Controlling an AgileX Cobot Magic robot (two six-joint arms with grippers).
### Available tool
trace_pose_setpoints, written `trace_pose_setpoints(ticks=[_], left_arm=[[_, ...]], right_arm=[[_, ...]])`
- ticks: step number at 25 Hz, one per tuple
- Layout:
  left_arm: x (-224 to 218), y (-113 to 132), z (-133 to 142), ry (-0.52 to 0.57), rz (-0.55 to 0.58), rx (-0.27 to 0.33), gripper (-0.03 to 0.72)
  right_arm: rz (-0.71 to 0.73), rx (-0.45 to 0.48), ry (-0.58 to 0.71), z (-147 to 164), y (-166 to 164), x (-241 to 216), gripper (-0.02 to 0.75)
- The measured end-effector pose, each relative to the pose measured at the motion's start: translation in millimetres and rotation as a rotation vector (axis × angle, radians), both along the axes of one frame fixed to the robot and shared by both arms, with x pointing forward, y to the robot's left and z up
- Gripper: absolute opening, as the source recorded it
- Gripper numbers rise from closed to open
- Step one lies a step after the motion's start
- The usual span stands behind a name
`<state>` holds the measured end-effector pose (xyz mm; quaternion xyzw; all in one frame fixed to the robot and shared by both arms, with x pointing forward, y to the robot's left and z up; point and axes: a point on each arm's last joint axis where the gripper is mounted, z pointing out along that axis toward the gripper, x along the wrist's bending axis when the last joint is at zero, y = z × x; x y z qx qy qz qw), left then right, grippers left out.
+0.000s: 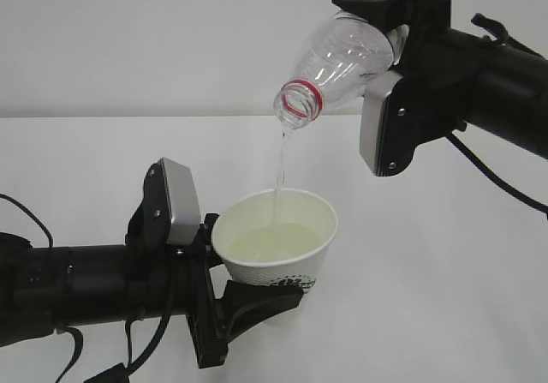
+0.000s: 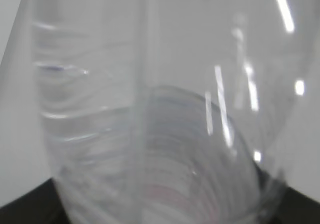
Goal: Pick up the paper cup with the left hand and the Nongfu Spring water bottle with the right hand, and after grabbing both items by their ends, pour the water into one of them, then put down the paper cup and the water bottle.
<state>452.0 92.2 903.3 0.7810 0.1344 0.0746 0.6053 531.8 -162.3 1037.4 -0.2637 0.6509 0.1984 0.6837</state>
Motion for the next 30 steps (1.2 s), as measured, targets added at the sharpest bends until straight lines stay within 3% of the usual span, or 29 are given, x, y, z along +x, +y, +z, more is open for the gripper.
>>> trace_pose_setpoints(ticks=[30], left_arm=[[0.3,0.1,-0.1,0.001,0.004,0.0,0.489]], right_arm=[[0.001,0.001,-0.001,0.1,0.0,0.0,0.474]])
